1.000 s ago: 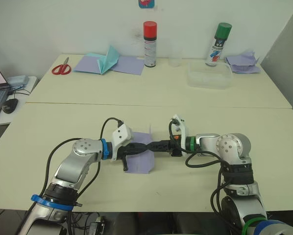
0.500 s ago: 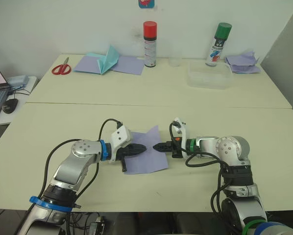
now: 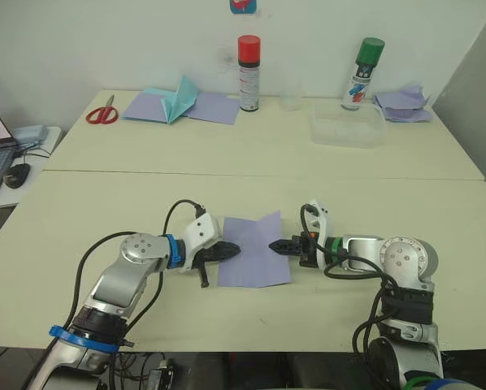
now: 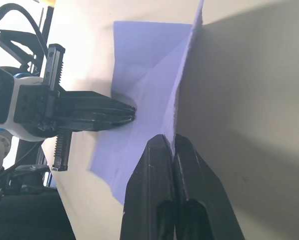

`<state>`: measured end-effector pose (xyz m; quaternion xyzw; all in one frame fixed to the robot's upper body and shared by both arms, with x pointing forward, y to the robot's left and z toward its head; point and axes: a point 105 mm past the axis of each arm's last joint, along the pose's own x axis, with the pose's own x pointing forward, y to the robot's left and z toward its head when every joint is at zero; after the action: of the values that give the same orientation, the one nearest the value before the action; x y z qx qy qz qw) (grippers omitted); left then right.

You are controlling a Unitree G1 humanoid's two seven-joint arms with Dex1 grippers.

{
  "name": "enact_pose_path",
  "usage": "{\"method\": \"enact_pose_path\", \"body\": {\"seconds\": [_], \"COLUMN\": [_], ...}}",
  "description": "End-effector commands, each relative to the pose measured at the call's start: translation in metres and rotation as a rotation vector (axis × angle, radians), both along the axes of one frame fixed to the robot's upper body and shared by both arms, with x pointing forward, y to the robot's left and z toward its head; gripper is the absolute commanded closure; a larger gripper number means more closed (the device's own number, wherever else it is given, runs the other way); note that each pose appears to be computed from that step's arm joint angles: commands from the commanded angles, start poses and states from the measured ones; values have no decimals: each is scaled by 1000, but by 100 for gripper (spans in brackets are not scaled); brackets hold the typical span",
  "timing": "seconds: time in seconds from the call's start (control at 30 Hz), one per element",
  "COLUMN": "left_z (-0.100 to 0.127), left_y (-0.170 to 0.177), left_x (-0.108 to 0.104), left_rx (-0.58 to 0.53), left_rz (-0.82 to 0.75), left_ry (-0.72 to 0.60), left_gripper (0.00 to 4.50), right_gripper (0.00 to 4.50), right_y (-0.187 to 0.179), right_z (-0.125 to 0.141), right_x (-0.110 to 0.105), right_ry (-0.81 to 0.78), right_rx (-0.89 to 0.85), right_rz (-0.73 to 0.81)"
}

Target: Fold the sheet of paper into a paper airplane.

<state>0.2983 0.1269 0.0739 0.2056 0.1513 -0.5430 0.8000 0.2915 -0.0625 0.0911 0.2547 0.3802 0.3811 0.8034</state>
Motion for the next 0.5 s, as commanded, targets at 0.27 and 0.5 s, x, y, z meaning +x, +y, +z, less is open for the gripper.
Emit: {"method": "enact_pose_path", "body": {"seconds": [0.27, 0.5], "left_z": [-32, -30], "left_y": [7, 6], "left_x": [-7, -3], "left_rx": [124, 111], "left_rz": [-39, -32], "left_ry": [45, 33], "left_gripper": [450, 450], "right_gripper": [447, 447], "right_y": [-5, -13], "right_z": [4, -3], "right_x": [-1, -7], "right_ry": [-13, -2], "right_rx": [0, -26], "right_rz": [-29, -23]}}
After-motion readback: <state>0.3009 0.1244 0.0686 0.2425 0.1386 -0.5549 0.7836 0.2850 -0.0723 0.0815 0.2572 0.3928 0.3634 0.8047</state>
